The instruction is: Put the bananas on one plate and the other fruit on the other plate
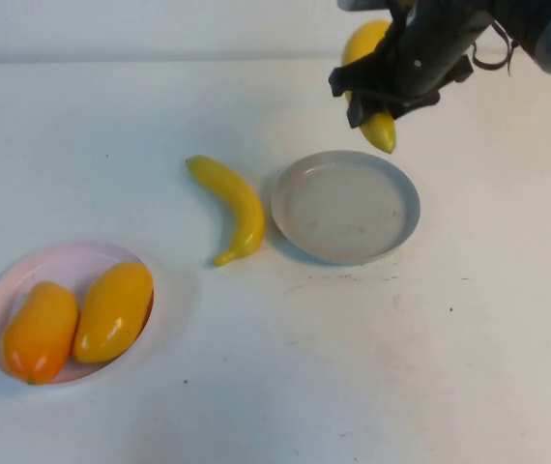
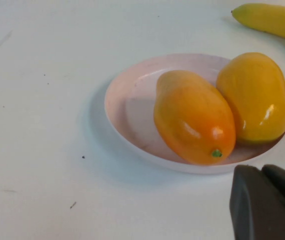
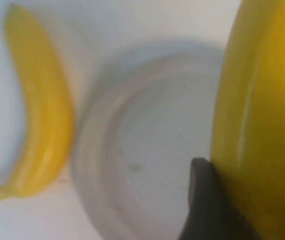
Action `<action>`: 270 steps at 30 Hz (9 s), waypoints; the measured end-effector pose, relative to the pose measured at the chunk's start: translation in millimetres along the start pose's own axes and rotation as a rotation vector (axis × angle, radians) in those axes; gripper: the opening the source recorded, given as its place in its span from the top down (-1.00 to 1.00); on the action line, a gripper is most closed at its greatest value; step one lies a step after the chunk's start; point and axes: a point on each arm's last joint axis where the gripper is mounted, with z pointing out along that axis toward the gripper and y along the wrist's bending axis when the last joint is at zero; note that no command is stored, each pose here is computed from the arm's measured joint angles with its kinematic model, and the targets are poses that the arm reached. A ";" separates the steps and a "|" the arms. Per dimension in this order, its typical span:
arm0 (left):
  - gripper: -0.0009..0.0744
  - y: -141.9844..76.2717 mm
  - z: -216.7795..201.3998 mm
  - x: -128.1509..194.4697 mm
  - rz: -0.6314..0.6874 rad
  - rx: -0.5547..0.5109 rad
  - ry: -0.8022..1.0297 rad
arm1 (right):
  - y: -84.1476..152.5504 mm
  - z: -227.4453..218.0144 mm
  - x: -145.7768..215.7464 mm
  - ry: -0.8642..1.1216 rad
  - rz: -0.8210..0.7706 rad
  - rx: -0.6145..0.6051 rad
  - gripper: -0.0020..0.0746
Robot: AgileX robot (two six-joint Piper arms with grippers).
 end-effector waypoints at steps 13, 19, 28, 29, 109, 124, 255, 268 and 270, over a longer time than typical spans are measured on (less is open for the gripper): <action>0.99 0.0 0.0 0.0 0.000 0.000 0.000 | -21.9 84.3 44.7 0.274 0.027 0.028 0.16; 0.99 0.0 0.0 0.0 0.000 0.000 0.000 | -23.2 97.4 47.9 0.286 0.019 0.026 0.15; 0.99 0.0 0.0 0.0 0.000 0.000 0.000 | -23.7 100.9 49.2 0.293 0.021 0.026 -0.10; 0.99 0.0 0.0 0.0 0.000 0.000 0.000 | -23.7 100.9 49.2 0.293 0.021 0.026 -0.11; 0.99 0.0 0.0 0.0 0.000 0.000 0.000 | 121.3 99.0 32.4 -0.054 -0.235 -0.123 0.11; 0.99 0.0 0.0 0.0 0.000 0.000 0.000 | 60.6 -12.4 -13.9 -0.165 -0.081 0.066 0.11; 0.99 0.0 0.0 0.0 0.000 0.000 0.000 | -69.4 -104.4 442.3 -0.861 0.013 0.268 0.99; 0.99 0.0 0.0 0.0 0.000 0.000 0.000 | -69.4 -101.0 445.3 -0.812 0.017 0.261 0.99; 0.99 0.0 0.0 0.0 0.000 0.000 0.000 | -69.4 -101.0 445.3 -0.811 0.017 0.261 0.99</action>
